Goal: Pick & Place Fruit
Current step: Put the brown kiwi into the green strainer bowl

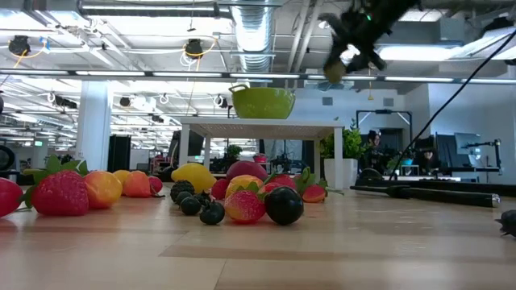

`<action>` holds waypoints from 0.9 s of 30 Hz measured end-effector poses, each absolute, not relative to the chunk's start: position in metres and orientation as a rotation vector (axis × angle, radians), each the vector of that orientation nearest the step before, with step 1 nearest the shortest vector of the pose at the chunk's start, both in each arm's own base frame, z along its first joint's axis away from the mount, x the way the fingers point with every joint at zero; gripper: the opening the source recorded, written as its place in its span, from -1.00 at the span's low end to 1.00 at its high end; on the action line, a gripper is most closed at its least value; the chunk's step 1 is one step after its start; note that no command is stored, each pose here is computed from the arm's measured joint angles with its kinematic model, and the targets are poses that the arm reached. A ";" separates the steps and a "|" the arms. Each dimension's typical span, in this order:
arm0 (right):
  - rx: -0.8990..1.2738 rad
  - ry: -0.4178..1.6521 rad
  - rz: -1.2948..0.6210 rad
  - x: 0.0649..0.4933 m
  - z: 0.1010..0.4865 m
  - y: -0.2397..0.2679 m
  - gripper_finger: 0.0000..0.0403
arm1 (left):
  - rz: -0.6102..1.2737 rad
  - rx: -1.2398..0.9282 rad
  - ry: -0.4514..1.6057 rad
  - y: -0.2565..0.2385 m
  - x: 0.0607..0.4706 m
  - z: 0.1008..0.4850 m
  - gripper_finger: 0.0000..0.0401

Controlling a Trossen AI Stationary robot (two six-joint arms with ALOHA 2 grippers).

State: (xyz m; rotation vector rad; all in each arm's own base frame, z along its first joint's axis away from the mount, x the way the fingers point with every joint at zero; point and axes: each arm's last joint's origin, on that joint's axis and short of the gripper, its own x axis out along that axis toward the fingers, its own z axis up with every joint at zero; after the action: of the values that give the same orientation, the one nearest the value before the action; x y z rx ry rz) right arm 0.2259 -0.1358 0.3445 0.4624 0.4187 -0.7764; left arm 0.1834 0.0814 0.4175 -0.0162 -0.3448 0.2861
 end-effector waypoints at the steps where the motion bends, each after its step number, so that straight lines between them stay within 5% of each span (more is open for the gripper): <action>1: 0.448 0.349 -0.743 0.231 0.351 -0.134 0.07 | 0.286 -0.016 -0.345 0.081 0.183 0.418 -0.29; 7: 0.369 0.163 -0.598 0.262 0.359 -0.134 0.08 | 0.286 -0.015 -0.347 0.081 0.183 0.418 -0.29; 27: 0.396 0.307 -0.582 0.322 0.293 -0.162 0.10 | 0.286 -0.015 -0.349 0.081 0.183 0.418 -0.29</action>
State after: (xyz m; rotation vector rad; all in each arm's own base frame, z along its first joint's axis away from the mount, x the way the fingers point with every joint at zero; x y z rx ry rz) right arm 0.3221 -0.1616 0.2931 0.3962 0.3066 -0.5822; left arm 0.1833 0.0814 0.4179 -0.0149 -0.3490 0.2860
